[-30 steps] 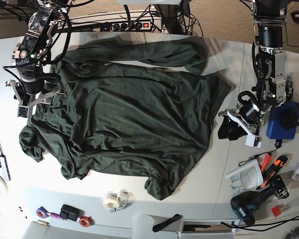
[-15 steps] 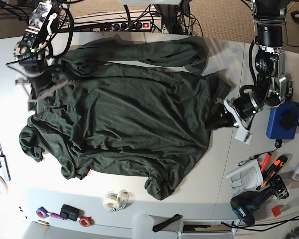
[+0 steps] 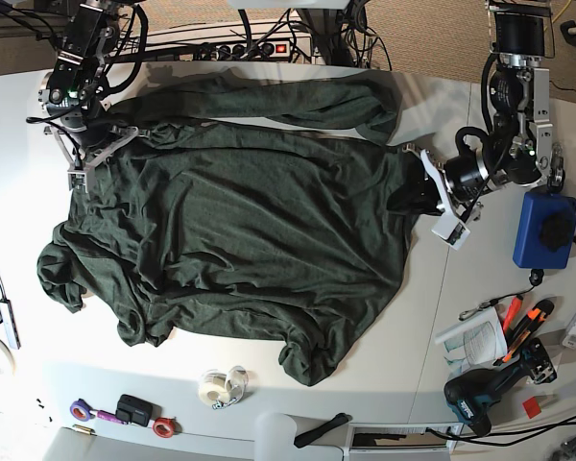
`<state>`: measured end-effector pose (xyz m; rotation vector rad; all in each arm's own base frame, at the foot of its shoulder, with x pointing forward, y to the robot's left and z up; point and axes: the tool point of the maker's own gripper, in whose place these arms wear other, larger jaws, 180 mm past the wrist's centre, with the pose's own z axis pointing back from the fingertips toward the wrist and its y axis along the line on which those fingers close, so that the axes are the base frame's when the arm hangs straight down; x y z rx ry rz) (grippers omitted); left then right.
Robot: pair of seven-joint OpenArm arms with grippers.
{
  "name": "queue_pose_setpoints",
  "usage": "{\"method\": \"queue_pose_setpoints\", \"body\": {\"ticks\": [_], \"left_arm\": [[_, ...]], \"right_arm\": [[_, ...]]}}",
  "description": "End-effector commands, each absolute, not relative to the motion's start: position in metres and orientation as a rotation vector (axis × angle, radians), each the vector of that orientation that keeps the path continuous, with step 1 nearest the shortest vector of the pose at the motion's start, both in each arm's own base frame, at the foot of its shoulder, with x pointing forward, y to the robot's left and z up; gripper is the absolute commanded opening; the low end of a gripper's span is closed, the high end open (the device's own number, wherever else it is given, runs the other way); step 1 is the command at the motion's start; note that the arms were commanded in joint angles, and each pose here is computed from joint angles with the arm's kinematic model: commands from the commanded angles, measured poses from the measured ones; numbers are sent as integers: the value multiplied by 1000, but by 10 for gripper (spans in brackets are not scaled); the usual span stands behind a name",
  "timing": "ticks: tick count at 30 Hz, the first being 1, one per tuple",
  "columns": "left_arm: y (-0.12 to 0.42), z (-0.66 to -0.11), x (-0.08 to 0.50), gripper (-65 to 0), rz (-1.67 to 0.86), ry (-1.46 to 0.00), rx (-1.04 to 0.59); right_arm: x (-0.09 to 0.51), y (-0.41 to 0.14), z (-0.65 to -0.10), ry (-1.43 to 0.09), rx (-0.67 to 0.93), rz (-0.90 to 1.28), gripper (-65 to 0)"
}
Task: Layout the t-shirt on the table in an organized manner, then fold the t-shirt properly
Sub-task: 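Lower the left gripper and grasp the shirt edge near the blue box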
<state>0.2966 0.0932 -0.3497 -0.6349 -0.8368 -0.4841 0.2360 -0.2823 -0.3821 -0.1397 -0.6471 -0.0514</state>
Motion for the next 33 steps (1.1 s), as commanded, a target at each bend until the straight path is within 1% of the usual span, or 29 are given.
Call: {"method": "queue_pose_setpoints", "body": {"ticks": [1,5,14,21,24,29,33], "left_arm": [[98,-339,306,-650,-486,-880,-610],[112,-356,304,-650,-455,-821,-521],[113,-373,283,-650,-437,-764,-528],[141,-398,280,-650,-410,-662,-350],[148,-403,277,-650,-400,-643,-311],[163,-409,274,-650,-398,-612,-248],[173,-410,271,-650,-406,-589,-222]], "right_arm": [[246,-283,-370,-704,-143,-29,-650],[248,-280,-370,-710,-125,-20,-650],[246,-280,-371,-701,-125,-22,-650],[245,-280,-372,-689,-125,-23,-650],[243,-282,-373,-675,-138,-21,-650],[236,-296,-375,-631,-221,-12,-650],[235,-297,-376,-625,-224,-11,-650]]}}
